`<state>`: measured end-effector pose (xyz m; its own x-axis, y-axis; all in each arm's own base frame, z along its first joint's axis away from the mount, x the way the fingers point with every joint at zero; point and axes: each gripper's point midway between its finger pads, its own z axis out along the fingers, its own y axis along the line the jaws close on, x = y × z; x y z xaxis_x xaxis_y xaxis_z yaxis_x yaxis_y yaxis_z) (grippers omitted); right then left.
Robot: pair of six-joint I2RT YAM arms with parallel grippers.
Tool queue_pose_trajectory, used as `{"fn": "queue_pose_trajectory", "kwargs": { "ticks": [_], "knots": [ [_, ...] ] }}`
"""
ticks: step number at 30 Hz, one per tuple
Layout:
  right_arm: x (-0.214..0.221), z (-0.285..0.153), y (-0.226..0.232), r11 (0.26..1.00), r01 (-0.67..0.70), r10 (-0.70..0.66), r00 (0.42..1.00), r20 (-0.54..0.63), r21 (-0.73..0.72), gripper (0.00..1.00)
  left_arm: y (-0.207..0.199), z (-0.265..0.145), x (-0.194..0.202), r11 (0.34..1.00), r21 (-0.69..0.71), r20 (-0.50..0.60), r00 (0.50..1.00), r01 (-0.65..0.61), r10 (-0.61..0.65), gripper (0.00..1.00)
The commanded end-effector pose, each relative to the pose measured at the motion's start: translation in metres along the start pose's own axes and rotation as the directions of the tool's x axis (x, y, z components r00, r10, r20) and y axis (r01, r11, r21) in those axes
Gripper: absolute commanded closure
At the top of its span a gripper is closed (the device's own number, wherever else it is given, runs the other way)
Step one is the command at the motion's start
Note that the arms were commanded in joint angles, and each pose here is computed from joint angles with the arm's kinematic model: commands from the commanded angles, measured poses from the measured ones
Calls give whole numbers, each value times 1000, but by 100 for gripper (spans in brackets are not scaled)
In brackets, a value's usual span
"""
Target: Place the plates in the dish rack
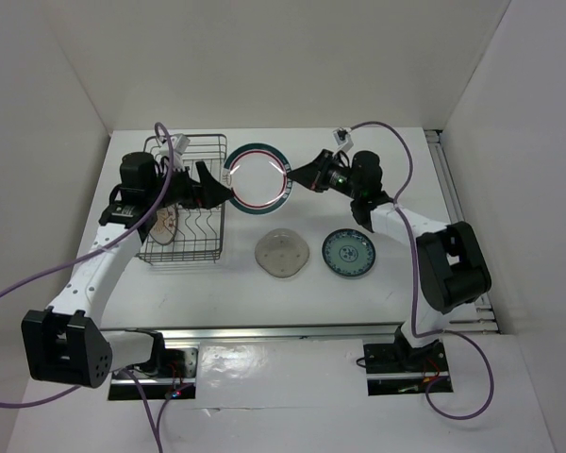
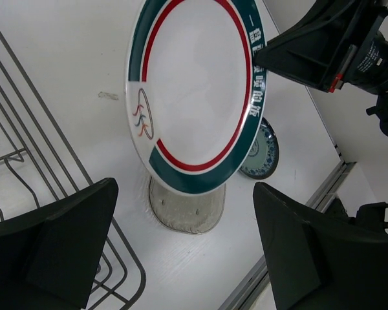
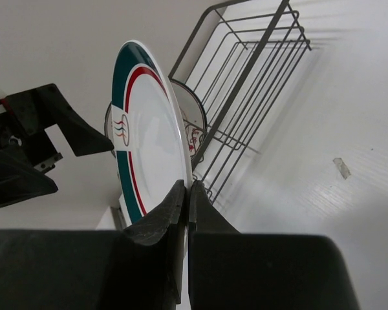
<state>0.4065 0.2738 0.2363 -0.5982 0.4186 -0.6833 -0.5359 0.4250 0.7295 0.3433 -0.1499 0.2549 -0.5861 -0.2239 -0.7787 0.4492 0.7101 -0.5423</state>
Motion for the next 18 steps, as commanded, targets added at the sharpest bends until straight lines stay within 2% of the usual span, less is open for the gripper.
{"fn": "queue_pose_trajectory", "kwargs": {
  "ticks": [1,10,12,13,14,17,18],
  "knots": [
    [-22,-12,55,985,69,-60,996,60,-158,100,-10,-4,-14,998,50,50,998,-30,28,1],
    [-16,-22,79,976,80,-74,997,39,-202,100,3,0,-13,1000,-4,41,999,-15,15,2],
    [-12,-21,88,971,75,-73,997,19,-229,100,3,0,-13,1000,-4,41,999,-15,15,7],
    [-11,-22,89,969,75,-75,997,10,-237,100,3,0,-13,1000,-4,41,999,-15,15,11],
    [-10,-20,95,965,80,-80,997,9,-249,100,-1,-1,-16,1000,10,44,999,-21,21,23],
    [0,-18,99,965,72,-79,997,-17,-253,100,-6,-1,-14,999,37,34,999,-22,21,42],
    [-1,-15,97,965,71,-78,997,-18,-252,100,-8,-1,-15,998,48,38,999,-30,28,55]
  ]
}}
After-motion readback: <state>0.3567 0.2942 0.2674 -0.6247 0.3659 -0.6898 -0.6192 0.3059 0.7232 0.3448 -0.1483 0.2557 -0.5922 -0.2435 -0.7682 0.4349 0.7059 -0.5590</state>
